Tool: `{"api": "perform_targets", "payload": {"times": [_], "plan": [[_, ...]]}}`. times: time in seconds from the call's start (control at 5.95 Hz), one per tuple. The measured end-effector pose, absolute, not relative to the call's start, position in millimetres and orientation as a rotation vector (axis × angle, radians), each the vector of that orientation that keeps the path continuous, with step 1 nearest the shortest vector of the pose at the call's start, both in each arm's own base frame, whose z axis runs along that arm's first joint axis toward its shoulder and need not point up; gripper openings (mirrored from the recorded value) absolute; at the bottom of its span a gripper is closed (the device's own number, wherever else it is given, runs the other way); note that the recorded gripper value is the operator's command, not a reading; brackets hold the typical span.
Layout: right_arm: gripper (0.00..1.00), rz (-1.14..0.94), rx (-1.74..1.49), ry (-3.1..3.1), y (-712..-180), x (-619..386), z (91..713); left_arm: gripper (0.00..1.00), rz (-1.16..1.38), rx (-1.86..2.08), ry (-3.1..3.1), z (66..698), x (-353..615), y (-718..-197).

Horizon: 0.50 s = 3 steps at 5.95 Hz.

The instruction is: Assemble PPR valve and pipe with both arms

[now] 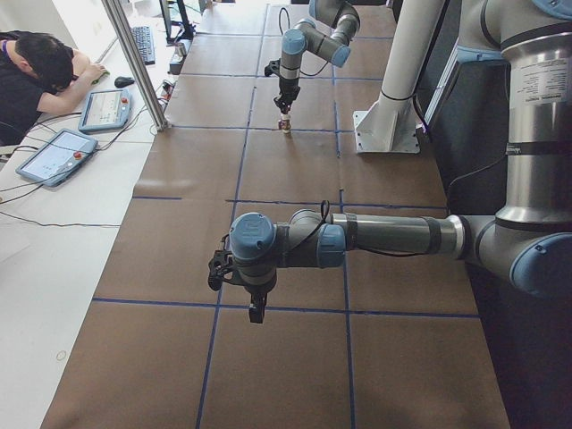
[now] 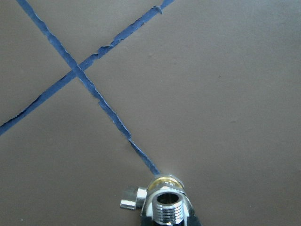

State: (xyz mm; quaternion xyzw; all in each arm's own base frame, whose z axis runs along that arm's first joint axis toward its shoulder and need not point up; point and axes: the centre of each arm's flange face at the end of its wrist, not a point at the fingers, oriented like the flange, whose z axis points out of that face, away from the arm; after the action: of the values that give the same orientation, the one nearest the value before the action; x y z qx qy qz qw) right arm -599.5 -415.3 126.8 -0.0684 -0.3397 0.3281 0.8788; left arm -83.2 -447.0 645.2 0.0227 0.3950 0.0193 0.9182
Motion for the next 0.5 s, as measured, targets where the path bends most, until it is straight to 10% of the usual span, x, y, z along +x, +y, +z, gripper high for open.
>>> {"api": "perform_targets", "payload": {"times": [0.5], "plan": [[1.0,0.569,-0.106,-0.723,-415.2,-595.5,122.2,1.0,0.039,0.045,0.812,646.0,-83.2,-446.9]]}}
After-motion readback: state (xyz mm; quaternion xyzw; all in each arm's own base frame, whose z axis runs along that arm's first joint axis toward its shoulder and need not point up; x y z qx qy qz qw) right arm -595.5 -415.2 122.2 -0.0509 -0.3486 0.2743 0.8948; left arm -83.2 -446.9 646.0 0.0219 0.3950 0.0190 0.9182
